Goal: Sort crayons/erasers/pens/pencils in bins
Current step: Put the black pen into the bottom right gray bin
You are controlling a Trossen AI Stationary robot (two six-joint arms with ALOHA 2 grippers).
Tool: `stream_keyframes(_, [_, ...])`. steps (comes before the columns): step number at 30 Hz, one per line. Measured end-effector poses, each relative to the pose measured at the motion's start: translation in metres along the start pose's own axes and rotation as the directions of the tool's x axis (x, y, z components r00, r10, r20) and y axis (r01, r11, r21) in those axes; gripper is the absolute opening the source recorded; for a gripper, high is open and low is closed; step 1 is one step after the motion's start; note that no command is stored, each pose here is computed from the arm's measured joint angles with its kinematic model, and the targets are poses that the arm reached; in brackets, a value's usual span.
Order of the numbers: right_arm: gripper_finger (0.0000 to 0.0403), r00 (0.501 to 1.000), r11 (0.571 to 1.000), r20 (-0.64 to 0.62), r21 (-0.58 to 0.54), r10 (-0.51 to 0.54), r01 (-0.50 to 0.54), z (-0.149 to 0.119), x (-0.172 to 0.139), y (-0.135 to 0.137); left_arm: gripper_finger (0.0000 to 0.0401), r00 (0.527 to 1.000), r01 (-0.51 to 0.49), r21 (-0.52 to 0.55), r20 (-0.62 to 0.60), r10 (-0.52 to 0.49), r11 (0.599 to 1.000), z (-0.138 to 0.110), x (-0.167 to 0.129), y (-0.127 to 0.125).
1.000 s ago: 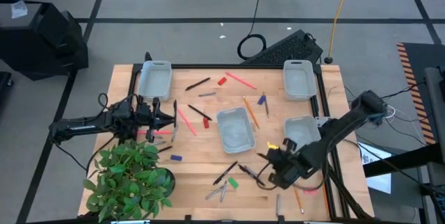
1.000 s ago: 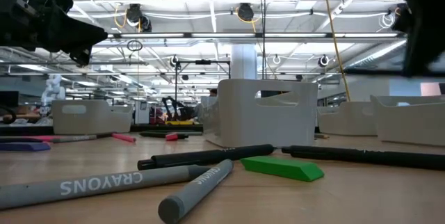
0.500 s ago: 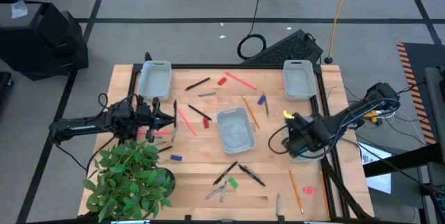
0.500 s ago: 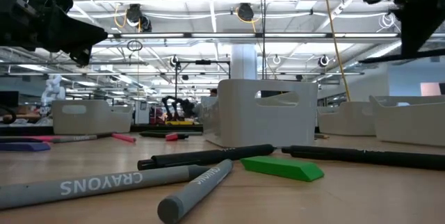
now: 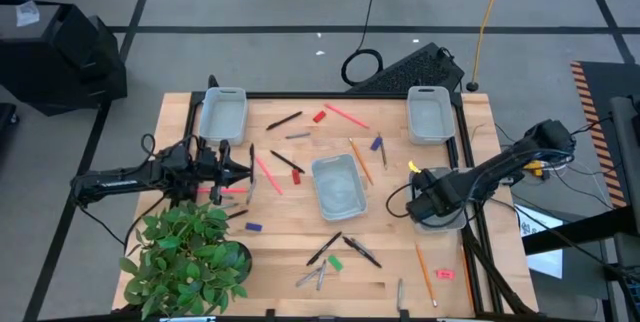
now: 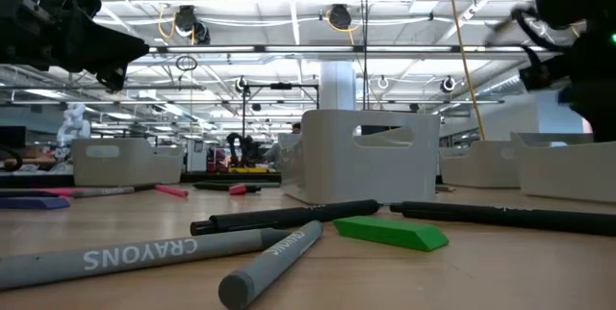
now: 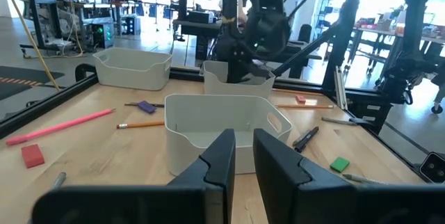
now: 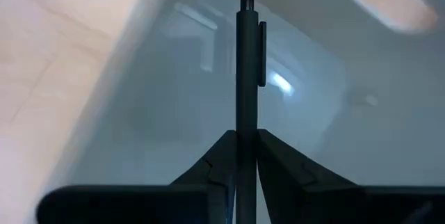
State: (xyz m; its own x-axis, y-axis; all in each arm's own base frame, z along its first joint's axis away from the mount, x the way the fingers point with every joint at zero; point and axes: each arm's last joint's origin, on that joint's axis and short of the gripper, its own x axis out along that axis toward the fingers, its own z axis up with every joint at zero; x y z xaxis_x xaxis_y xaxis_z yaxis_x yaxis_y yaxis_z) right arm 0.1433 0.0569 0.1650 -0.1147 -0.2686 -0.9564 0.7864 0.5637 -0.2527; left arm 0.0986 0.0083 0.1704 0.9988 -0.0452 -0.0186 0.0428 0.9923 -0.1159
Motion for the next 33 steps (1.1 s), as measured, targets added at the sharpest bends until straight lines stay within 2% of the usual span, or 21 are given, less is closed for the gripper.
stream_keyframes(6, [0.0081, 1.000, 0.999, -0.018, -0.045, 0.018, -0.019, 0.002, -0.005, 0.000, 0.0056, 1.000, 0.000, 0.000, -0.001, 0.000, 1.000, 0.000, 0.000, 0.000])
stream_keyframes(12, [0.0095, 0.985, 0.980, 0.049, -0.113, 0.168, -0.162, 0.005, -0.042, 0.017, 0.0056, 1.000, -0.001, -0.002, -0.012, 0.001, 1.000, -0.001, 0.000, 0.000])
stream_keyframes(15, [0.0092, 0.945, 0.946, 0.137, -0.175, 0.297, -0.272, 0.002, -0.065, 0.032, 0.0056, 1.000, -0.001, -0.002, -0.012, 0.001, 1.000, -0.001, 0.000, 0.000])
stream_keyframes(17, [0.0090, 0.904, 0.909, 0.168, -0.222, 0.393, -0.354, -0.004, -0.077, 0.048, 0.0056, 1.000, -0.002, -0.002, -0.012, 0.001, 1.000, -0.001, 0.000, 0.000])
stream_keyframes(21, [0.0089, 0.841, 0.827, 0.146, -0.333, 0.521, -0.454, -0.022, -0.087, 0.092, 0.0056, 1.000, -0.002, -0.002, -0.012, 0.001, 1.000, -0.001, 0.000, 0.000])
stream_keyframes(24, [0.0089, 0.843, 0.790, 0.108, -0.428, 0.528, -0.440, -0.038, -0.088, 0.131, 0.0056, 1.000, -0.001, -0.002, -0.012, 0.001, 1.000, -0.001, 0.000, 0.000])
stream_keyframes(27, [0.0089, 0.858, 0.772, 0.102, -0.497, 0.504, -0.395, -0.055, -0.088, 0.164, 0.0056, 1.000, -0.001, -0.002, -0.012, 0.001, 1.000, -0.001, 0.000, 0.000])
stream_keyframes(31, [0.0089, 0.890, 0.788, 0.121, -0.528, 0.439, -0.317, -0.073, -0.072, 0.184, 0.0056, 1.000, -0.001, -0.002, -0.012, 0.001, 1.000, -0.001, 0.000, 0.000])
stream_keyframes(33, [0.0093, 0.909, 0.816, 0.130, -0.503, 0.396, -0.284, -0.075, -0.063, 0.186, 0.0056, 1.000, -0.001, -0.002, -0.012, 0.001, 1.000, -0.001, 0.000, 0.000])
